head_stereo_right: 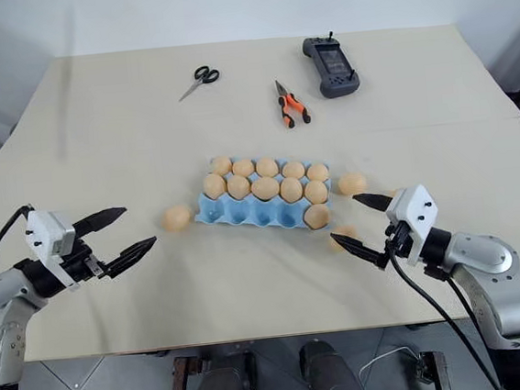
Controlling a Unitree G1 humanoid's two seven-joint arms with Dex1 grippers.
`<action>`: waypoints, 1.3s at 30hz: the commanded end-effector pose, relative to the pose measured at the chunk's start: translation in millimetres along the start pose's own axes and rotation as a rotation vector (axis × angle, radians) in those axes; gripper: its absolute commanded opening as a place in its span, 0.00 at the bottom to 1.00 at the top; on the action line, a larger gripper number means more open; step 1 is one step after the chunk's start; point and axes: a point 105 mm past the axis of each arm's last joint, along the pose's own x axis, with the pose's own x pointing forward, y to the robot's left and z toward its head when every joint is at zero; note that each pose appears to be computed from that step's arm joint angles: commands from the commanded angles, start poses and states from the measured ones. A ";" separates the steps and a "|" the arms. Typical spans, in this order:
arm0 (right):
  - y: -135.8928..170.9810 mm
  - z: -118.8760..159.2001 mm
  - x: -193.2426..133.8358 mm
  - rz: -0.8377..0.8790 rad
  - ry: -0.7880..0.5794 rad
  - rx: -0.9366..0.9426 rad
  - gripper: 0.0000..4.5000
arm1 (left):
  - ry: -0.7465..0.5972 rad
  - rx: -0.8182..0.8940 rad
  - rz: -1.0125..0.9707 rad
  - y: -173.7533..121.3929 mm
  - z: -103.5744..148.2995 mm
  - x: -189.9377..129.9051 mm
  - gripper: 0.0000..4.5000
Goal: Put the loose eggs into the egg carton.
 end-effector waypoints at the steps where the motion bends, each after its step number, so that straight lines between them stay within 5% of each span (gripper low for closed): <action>1: -6.2 12.1 -1.5 -0.032 -0.044 -0.029 1.00 | 0.005 0.034 -0.047 -8.9 7.1 1.1 0.99; 9: -35.3 8.6 -39.2 -0.223 -0.012 -0.035 1.00 | -0.080 0.034 -0.222 -35.1 29.3 37.3 0.99; 18: -47.2 -35.1 -90.8 -0.360 0.131 0.019 1.00 | -0.089 0.090 -0.420 -62.1 32.5 63.2 0.99; 35: -101.6 -53.1 -15.7 -0.177 0.187 -0.007 1.00 | -0.117 0.066 -0.423 -74.4 32.2 65.8 0.99; 39: -103.6 -60.8 -11.4 -0.153 0.214 -0.006 0.79 | -0.117 0.068 -0.403 -73.6 32.5 64.8 1.00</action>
